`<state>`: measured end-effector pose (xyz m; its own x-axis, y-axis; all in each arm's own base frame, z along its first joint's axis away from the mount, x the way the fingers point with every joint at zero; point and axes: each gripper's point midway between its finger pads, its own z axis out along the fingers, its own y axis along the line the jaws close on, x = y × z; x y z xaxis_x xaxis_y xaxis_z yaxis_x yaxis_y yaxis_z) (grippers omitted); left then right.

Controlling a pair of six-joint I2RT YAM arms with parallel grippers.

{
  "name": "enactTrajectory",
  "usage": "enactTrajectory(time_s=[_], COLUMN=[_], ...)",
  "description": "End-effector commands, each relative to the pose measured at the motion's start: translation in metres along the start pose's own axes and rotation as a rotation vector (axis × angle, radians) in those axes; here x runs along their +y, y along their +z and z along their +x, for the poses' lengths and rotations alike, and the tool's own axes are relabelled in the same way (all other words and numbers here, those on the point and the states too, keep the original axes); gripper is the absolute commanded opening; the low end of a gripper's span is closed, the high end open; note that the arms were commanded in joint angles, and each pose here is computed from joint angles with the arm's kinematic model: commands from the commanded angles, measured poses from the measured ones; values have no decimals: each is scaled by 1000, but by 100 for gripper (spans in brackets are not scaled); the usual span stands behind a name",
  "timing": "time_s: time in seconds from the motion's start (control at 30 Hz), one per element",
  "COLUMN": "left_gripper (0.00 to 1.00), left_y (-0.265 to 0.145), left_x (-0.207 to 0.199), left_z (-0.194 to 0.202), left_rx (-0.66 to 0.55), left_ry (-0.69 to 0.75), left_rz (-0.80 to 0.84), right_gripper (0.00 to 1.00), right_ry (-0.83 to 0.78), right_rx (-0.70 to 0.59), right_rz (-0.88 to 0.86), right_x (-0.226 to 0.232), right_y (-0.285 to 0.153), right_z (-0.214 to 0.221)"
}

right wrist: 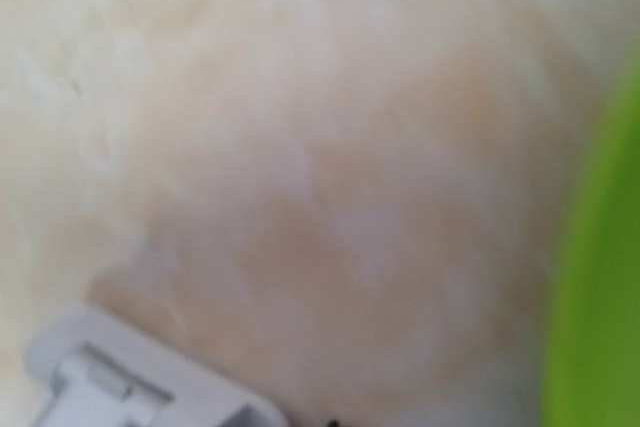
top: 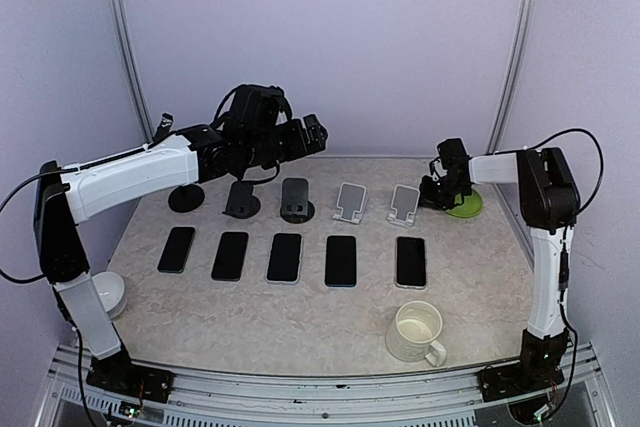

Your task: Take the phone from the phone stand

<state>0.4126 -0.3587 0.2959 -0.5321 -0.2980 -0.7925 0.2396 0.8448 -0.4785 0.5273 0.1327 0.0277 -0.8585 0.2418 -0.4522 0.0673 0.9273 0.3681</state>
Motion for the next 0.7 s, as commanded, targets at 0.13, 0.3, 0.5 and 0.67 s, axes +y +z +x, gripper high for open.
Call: enactTrajectory(time_s=[0.13, 0.3, 0.5, 0.67], left_gripper=[99, 99, 99, 99], left_y=[-2, 11, 14, 14], left_x=[12, 33, 40, 49], left_z=[-3, -8, -14, -14], left_rx=[50, 100, 112, 123], left_ry=[34, 67, 86, 117], left_rz=[31, -22, -12, -40], right_gripper=[2, 4, 17, 44], right_ry=[-108, -152, -208, -269], right_rx=[16, -48, -126, -163], right_rz=[-102, -112, -55, -36], right_x=[23, 33, 40, 46], right_y=[30, 15, -38, -92], right_z=[-13, -42, -78, -99])
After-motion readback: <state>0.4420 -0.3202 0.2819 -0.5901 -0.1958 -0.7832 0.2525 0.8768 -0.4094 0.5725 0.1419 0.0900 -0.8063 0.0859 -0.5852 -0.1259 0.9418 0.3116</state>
